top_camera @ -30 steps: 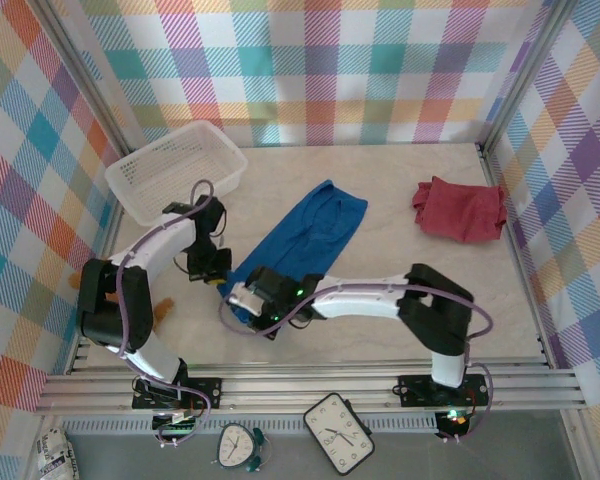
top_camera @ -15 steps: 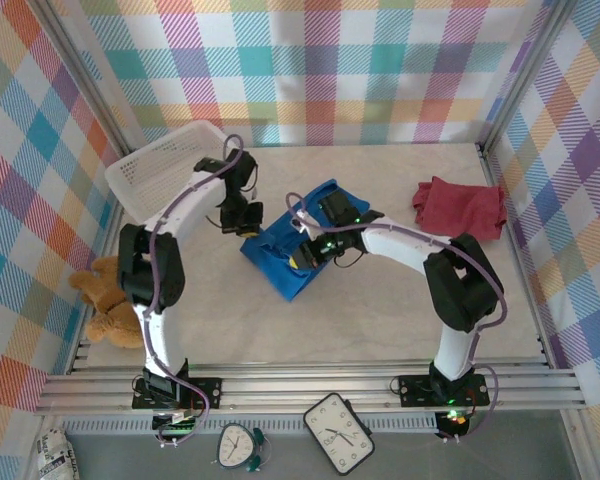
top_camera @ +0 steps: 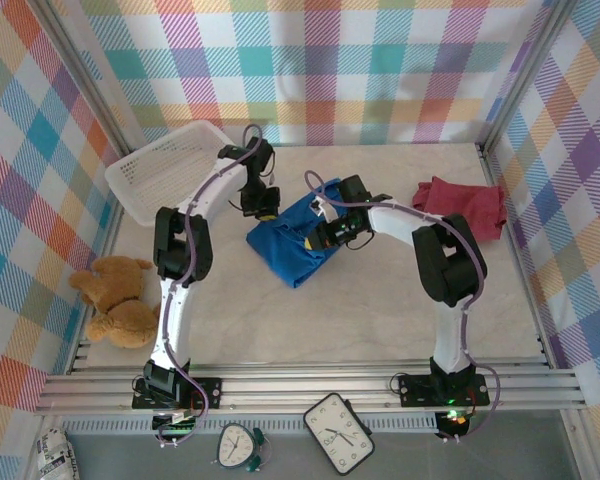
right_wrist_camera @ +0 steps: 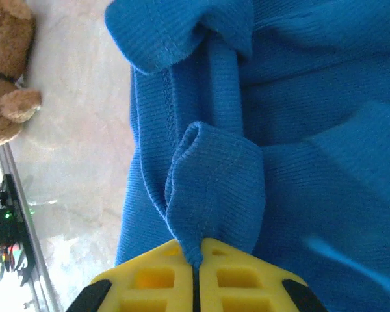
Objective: Fold and stack the tank tops
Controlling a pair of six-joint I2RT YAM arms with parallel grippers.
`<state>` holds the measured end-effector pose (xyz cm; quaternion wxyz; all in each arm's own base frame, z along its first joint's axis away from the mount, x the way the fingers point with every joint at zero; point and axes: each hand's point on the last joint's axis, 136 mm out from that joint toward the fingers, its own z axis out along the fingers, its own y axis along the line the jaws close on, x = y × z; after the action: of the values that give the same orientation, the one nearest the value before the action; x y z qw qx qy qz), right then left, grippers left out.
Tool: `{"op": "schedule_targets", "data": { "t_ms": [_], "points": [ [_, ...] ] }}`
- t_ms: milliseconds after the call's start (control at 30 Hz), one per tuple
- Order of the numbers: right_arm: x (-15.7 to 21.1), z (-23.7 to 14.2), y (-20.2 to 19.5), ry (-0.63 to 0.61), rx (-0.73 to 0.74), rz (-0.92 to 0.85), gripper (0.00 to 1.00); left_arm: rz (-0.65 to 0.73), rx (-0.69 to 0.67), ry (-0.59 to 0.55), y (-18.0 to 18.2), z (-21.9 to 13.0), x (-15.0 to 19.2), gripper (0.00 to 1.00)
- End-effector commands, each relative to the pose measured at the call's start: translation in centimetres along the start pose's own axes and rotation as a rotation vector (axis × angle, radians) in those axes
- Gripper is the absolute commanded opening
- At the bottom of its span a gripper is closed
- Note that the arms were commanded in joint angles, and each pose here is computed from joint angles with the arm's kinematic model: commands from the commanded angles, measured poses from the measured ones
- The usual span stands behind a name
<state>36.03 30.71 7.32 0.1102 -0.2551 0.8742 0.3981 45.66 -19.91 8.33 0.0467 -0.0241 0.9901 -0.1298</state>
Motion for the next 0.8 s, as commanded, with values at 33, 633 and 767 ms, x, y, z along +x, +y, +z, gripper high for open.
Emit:
{"op": "schedule_targets", "data": {
  "t_ms": [33, 633, 767],
  "points": [
    [-0.7, 0.1, -1.9, -0.008, 0.009, 0.024, 0.09, -0.026, 0.014, -0.012, -0.4, 0.8, -1.4, 0.16],
    [-3.1, -5.9, -7.2, -0.170, 0.490, -0.046, 0.38, 0.025, 0.108, -0.236, -3.1, -4.8, -5.9, 0.49],
    [-3.7, -6.9, -5.6, -0.214, 0.483, -0.141, 0.42, 0.037, 0.060, -0.212, -2.2, -6.3, -4.6, 0.50]
  ]
}}
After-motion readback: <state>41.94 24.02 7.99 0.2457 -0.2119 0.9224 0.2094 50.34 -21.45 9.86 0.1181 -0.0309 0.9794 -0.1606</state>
